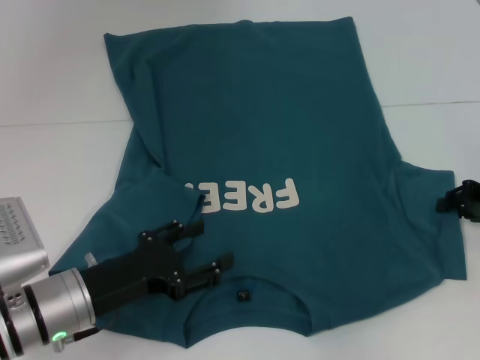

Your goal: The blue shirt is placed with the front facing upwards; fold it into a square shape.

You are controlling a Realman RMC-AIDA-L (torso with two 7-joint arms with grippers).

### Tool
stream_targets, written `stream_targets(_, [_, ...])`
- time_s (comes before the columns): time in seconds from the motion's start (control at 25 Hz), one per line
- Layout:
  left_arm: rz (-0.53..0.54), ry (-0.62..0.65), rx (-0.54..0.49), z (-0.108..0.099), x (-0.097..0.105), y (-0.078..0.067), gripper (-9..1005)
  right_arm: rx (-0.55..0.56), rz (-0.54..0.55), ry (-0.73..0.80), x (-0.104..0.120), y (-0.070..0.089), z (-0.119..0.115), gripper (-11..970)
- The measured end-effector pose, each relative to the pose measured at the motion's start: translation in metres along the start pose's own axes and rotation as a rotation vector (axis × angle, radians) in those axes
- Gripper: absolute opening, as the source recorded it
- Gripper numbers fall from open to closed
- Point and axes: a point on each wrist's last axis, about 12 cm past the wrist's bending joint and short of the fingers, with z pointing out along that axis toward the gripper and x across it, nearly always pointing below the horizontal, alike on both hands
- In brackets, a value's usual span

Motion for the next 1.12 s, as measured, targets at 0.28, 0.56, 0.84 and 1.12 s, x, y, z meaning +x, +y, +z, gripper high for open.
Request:
stream_targets(0.28, [-0.001,-0.004,-0.003,0.000,0.000,0.000,800,-0.025,-0.016,-0.007,0.001,0.001,0.001,147])
stream_targets(0.56, [-0.003,-0.007,-0.005,0.000,0.000,0.000,800,-0.031,-0.039,-0.009,0.002,0.003,0.000,20])
stream_targets(0.84, [-0.005,-0.012,-0.008,-0.001,0.000,0.001,799,-0.040,-0.046,-0.015,-0.002,0.002,-0.004,27])
stream_targets(1.12, [-0.006,-0.013,-0.008,-0.001,-0.001,0.000,799,-0.061,-0.033,-0.059,-0.010,-0.005,-0.020,35])
